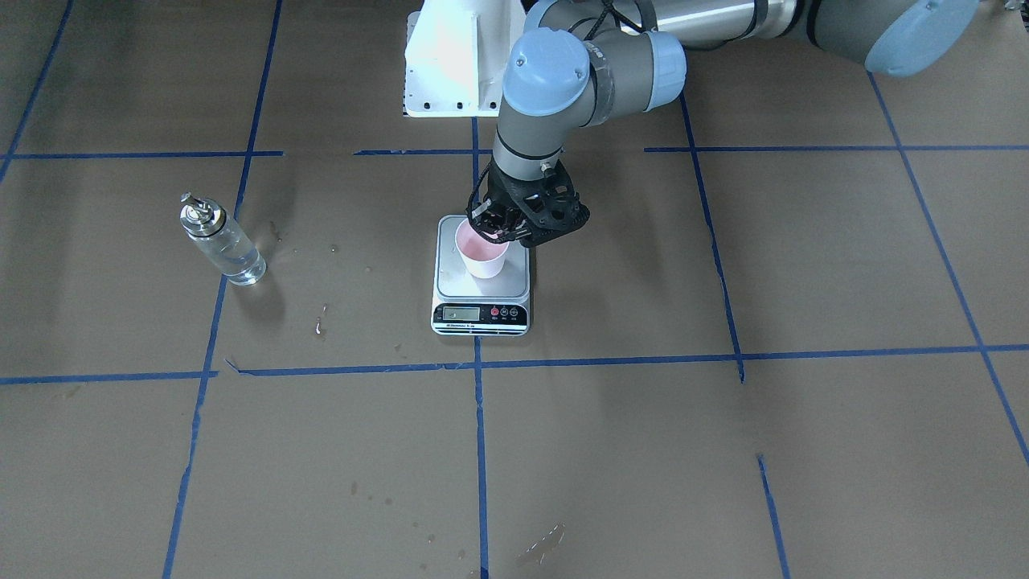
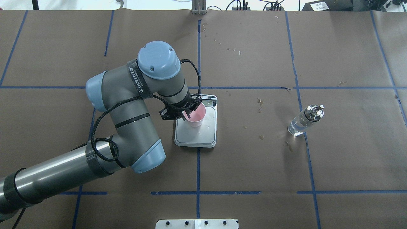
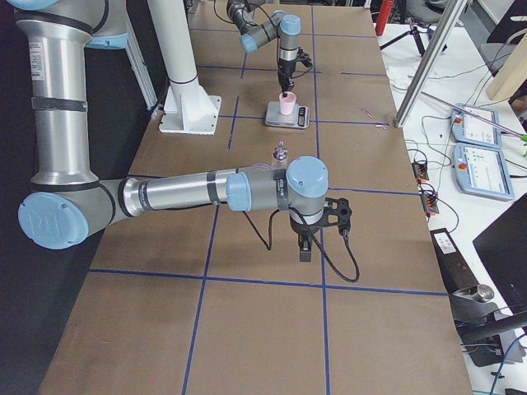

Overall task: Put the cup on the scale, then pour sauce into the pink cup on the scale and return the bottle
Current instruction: 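Carry the pink cup with the left gripper onto the scale and release, then withdraw the left gripper away from the scale while the right gripper approaches the bottle, then close the right gripper around the glass sauce bottle's neck, then lift the bottle with the right gripper and carry it over the pink cup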

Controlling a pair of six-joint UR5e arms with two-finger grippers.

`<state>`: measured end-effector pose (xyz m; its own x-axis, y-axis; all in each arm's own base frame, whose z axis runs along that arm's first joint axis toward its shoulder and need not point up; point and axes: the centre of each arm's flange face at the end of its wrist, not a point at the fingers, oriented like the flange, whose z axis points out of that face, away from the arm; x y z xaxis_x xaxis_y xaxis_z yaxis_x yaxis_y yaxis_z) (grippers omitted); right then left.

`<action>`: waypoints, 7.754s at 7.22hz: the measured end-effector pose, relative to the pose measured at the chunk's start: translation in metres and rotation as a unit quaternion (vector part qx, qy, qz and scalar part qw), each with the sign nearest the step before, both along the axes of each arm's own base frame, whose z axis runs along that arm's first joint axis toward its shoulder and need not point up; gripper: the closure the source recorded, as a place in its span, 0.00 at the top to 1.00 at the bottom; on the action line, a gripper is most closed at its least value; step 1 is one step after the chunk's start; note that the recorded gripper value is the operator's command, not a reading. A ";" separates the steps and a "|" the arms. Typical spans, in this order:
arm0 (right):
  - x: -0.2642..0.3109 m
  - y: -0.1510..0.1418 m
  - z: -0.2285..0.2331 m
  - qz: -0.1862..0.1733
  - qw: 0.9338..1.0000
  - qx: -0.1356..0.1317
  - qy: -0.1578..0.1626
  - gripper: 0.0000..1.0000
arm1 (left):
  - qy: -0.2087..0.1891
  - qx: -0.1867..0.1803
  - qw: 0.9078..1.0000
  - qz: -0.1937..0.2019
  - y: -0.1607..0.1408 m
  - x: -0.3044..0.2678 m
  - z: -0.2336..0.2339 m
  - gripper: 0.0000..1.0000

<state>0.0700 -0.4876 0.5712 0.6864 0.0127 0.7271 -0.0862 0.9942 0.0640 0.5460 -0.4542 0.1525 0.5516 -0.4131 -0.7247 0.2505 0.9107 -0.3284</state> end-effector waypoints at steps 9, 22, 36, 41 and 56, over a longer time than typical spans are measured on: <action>-0.143 0.076 -0.231 0.085 0.995 -0.002 -0.056 1.00 | -0.037 0.143 0.989 0.001 -0.042 -0.226 0.016 1.00; -0.420 0.193 -0.135 0.227 0.936 0.268 0.028 1.00 | -0.135 0.269 0.945 0.127 -0.056 -0.380 0.139 1.00; -0.468 0.182 -0.106 0.212 0.930 0.297 0.047 0.98 | -0.136 0.270 0.945 0.126 -0.057 -0.390 0.143 1.00; -0.468 0.175 -0.109 0.213 0.927 0.304 0.053 0.91 | -0.136 0.270 0.945 0.125 -0.057 -0.390 0.141 1.00; -0.463 0.128 -0.243 0.184 0.890 0.407 0.089 0.00 | -0.139 0.284 0.938 0.141 -0.056 -0.412 0.153 1.00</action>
<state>-0.3934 -0.3595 0.3285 0.8504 -0.2212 0.4774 -0.3122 0.5182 0.7962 0.1339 -0.5101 0.3057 0.7813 0.1862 -0.5958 -0.0219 0.9621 0.2720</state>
